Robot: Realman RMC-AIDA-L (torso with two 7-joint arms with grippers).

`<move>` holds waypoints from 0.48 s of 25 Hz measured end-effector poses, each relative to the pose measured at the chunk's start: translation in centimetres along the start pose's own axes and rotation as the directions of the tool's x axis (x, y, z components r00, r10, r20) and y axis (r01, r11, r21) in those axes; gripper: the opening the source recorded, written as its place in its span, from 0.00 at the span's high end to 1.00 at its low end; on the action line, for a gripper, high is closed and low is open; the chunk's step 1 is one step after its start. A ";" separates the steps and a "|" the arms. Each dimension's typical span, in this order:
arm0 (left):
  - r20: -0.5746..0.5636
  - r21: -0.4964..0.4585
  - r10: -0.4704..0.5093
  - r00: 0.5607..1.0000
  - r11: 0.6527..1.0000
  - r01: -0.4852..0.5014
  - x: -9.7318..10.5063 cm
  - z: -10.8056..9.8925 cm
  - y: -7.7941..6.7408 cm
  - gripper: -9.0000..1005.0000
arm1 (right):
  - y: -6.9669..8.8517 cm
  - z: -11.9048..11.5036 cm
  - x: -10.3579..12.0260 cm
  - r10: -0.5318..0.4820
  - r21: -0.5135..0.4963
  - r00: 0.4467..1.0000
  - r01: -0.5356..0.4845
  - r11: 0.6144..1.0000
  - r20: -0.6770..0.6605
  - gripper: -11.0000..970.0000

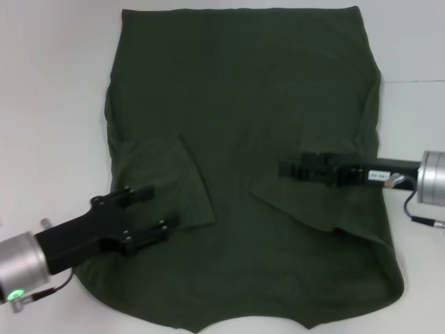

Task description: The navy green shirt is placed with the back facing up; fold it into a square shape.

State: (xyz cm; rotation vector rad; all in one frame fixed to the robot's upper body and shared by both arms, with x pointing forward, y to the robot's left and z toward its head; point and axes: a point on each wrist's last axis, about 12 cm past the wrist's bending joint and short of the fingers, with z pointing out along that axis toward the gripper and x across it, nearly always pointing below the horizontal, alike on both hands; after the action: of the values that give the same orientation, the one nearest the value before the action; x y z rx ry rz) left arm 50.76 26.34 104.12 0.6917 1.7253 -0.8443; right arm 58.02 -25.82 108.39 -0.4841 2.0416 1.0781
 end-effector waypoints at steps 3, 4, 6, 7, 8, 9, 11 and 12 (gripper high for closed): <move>0.004 -0.013 -0.039 0.999 0.999 0.039 0.2 -1.4 -0.2 0.24 | 0.3 0.5 0.7 -0.051 0.001 0.999 0.051 0.999 0.010 0.08; -0.001 -0.020 -0.054 0.999 0.998 0.054 0.4 -1.9 -0.3 0.24 | 0.3 0.7 0.8 -0.068 0.003 0.998 0.068 0.998 0.015 0.07; -0.021 -0.033 -0.073 0.997 0.997 0.073 0.7 -2.6 -0.4 0.24 | 0.3 0.8 0.9 -0.087 0.013 0.996 0.087 0.996 0.028 0.04; -0.034 -0.042 -0.086 0.996 0.996 0.084 1.0 -3.0 -0.5 0.24 | 0.2 0.8 0.8 -0.091 0.016 0.995 0.090 0.996 0.034 0.04; -0.045 -0.049 -0.095 0.994 0.994 0.093 1.3 -3.3 -0.5 0.25 | 0.2 0.8 0.8 -0.093 0.017 0.995 0.093 0.996 0.038 0.04; -0.052 -0.058 -0.102 0.993 0.993 0.099 1.5 -3.6 -0.5 0.25 | 0.2 0.8 0.7 -0.094 0.018 0.995 0.093 0.995 0.040 0.04; -0.078 -0.089 -0.116 0.990 0.990 0.109 2.4 -4.6 -0.6 0.25 | 0.2 0.8 0.6 -0.094 0.019 0.994 0.093 0.995 0.048 0.04; -0.079 -0.091 -0.116 0.990 0.990 0.109 2.4 -4.6 -0.6 0.25 | 0.2 0.8 0.5 -0.094 0.019 0.994 0.093 0.995 0.050 0.04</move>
State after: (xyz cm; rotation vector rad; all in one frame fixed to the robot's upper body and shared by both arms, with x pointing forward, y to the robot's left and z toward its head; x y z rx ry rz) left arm 47.09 29.88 102.87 0.5834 1.8802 -0.8222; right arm 57.92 -24.99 107.79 -0.5334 1.9618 1.0069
